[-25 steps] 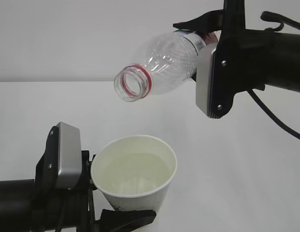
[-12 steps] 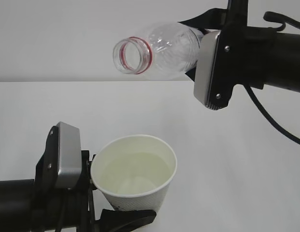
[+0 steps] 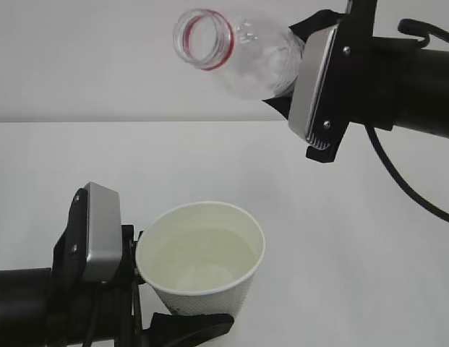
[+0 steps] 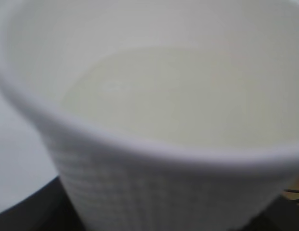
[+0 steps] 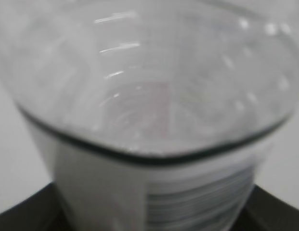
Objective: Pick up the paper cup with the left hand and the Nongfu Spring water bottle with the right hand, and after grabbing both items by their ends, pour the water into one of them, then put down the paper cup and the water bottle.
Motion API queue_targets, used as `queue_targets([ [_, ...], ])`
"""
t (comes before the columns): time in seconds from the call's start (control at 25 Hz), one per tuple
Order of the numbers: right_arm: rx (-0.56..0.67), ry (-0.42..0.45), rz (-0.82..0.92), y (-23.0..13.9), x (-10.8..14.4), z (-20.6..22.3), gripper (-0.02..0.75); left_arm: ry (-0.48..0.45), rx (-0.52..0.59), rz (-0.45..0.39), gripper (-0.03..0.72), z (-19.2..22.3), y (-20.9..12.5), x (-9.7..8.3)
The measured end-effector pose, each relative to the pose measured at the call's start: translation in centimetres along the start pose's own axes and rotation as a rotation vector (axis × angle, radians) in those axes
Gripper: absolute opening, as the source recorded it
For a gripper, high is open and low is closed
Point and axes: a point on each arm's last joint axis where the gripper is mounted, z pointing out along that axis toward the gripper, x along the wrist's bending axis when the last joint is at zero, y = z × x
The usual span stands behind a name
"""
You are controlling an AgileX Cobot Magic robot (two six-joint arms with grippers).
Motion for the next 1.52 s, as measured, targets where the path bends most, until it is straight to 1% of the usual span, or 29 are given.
queue_targets([
  [0.96, 0.0, -0.001, 0.392, 0.0, 0.0, 0.0, 0.467, 0.0, 0.0, 0.0, 0.521, 0.0, 0.0, 0.0],
  [1.24, 0.0, -0.001, 0.431, 0.0, 0.0, 0.0, 0.467, 0.0, -0.002, 0.0, 0.521, 0.0, 0.02, 0.0],
  [1.52, 0.0, -0.001, 0.597, 0.0, 0.0, 0.0, 0.467, -0.001, -0.003, 0.0, 0.521, 0.0, 0.03, -0.01],
])
